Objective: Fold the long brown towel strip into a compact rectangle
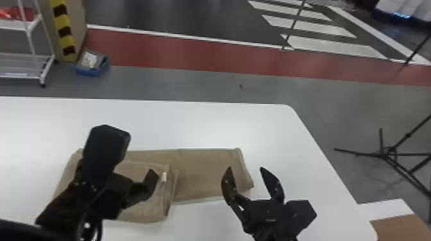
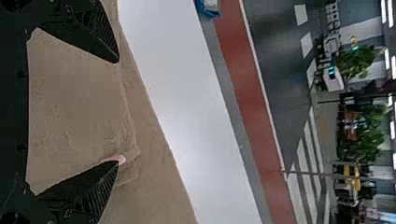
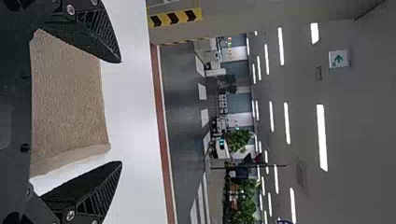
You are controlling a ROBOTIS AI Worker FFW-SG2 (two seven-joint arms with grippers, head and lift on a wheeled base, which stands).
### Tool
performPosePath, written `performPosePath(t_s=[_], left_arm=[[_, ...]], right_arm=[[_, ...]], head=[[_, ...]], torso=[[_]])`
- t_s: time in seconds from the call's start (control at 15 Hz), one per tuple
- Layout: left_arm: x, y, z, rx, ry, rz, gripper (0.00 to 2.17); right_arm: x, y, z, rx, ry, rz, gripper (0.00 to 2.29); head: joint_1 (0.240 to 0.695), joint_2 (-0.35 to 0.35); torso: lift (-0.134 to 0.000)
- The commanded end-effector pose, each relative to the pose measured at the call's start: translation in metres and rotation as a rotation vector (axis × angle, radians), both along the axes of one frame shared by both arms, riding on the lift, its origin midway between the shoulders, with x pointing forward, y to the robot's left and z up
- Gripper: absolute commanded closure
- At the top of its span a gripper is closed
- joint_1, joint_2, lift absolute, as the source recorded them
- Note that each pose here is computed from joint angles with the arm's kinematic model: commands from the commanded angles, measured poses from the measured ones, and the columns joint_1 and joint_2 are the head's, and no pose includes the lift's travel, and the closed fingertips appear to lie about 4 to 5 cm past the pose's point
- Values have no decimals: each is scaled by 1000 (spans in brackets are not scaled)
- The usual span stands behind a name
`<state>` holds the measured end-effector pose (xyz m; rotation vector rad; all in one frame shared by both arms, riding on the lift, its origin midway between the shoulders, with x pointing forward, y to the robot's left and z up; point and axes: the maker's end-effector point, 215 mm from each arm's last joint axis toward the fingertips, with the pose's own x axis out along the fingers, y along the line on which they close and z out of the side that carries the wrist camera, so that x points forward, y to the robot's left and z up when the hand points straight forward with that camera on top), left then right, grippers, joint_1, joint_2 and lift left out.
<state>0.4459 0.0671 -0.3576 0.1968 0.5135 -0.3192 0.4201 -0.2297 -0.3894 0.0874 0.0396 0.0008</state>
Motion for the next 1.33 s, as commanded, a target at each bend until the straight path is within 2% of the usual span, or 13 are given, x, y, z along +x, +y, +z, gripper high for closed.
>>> performPosePath(t_s=[0.0, 0.13, 0.2, 0.27, 0.53, 0.8, 1.0, 1.27], left_arm=[[19, 60, 21, -77, -146, 87, 29], [26, 101, 33, -134, -254, 136, 29], [26, 119, 32, -146, -284, 159, 29], [24, 128, 29, -156, -297, 160, 29], [5, 165, 13, -211, -331, 185, 33], [4, 176, 14, -260, -389, 187, 43], [2, 184, -3, -272, -369, 206, 43], [1, 182, -8, -274, -360, 201, 73]], right_arm=[[3, 40, -2, -7, 8, 64, 110], [4, 70, -10, -19, 34, 114, 113], [5, 81, -14, -27, 50, 130, 113], [6, 90, -14, -32, 51, 143, 113], [14, 137, -45, -60, 143, 230, 151], [18, 148, -73, -76, 204, 259, 184], [18, 155, -83, -84, 219, 287, 208], [25, 169, -81, -92, 212, 317, 286]], head=[[695, -230], [695, -148], [695, -62], [695, -21], [695, 113], [695, 187], [695, 202], [695, 223]], torso=[[-110], [-110], [-110], [-110], [-110], [-110], [-110], [-110]])
